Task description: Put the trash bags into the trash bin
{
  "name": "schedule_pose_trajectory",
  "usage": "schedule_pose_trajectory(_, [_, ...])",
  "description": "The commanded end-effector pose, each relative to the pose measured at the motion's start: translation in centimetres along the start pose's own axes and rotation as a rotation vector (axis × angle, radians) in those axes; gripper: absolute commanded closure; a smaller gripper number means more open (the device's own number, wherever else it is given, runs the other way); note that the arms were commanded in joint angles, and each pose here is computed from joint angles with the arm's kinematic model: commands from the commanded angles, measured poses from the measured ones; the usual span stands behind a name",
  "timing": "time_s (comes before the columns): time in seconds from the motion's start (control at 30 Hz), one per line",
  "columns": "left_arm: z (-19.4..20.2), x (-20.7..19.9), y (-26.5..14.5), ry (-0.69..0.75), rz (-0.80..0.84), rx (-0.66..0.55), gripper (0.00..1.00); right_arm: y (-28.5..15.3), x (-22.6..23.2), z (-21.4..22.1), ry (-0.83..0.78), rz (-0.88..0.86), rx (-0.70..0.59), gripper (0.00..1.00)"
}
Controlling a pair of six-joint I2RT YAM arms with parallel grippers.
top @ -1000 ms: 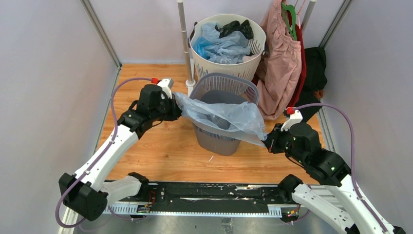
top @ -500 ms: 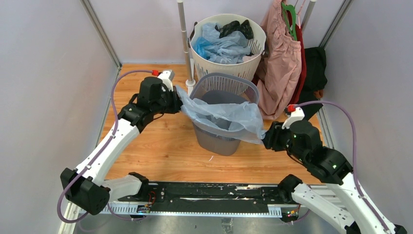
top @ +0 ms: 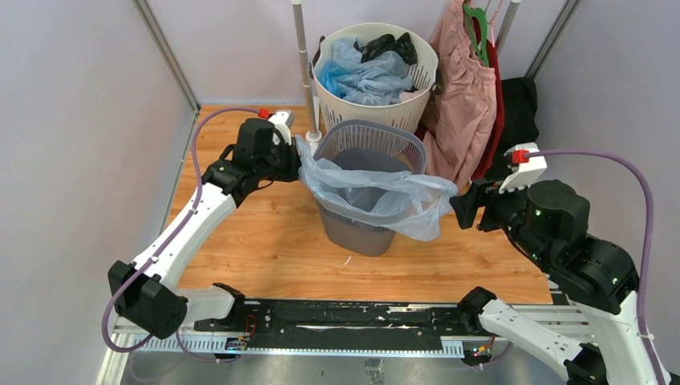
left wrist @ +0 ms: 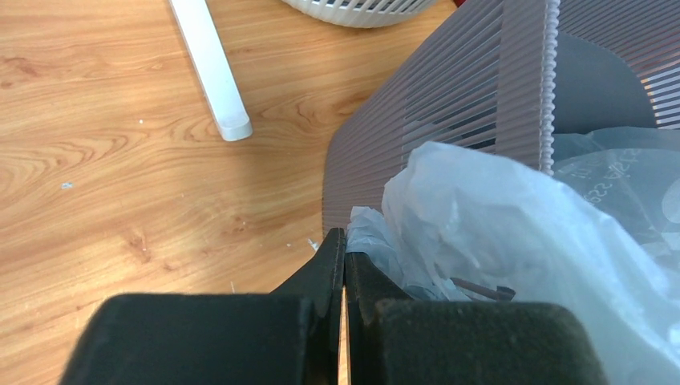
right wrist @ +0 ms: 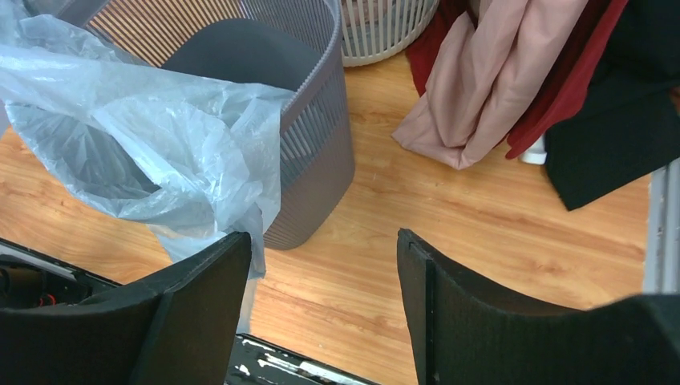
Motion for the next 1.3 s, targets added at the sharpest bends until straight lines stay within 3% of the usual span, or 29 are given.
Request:
schedule_pose_trajectory(0.0, [-1.2, 0.0, -0.3, 0.025, 0.003, -0.014, 1.0, -1.4, -0.6, -1.0, -0.094, 0.018, 0.005, 0.29])
schedule_pose_trajectory(0.3, [-1.6, 0.0, -0.5, 0.045, 0.003, 0.006, 1.0, -3.8, -1.8, -1.4, -0.124, 0.041, -0.032, 0.34])
schedule_pose_trajectory(0.47, [-2.0, 0.1, -0.6, 0.068, -0.009, 0.027, 1.0, -4.0, 1.4, -2.9, -0.213, -0.231, -0.028, 0.34])
schedule_pose_trajectory(0.67, [-1.8, 0.4, -0.2, 0.081, -0.031, 0.061, 1.0, -3.1, 5.8, -4.8, -0.336, -0.54, 0.072, 0.3])
schedule_pose_trajectory(1.0, [-1.5, 0.7, 0.4, 0.091, -0.039, 0.1, 1.0, 2.1, 9.1, -7.1, -0.51, -0.607, 0.063, 0.27])
schedule_pose_trajectory(1.27, [-1.7, 0.6, 0.4, 0.091, -0.039, 0.103, 1.0, 4.8, 13.3, -5.4, -0.765, -0.56, 0.118, 0.25])
Point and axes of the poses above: each gripper's point midway between its finger pads, its own y axis out along the fingers, its own x axis along the line the jaws close on, z = x × y, the point moved 7 cm from there along -y, back along the fingers, and after that the axes turned 7 degrees about y, right-handed, at the moved point
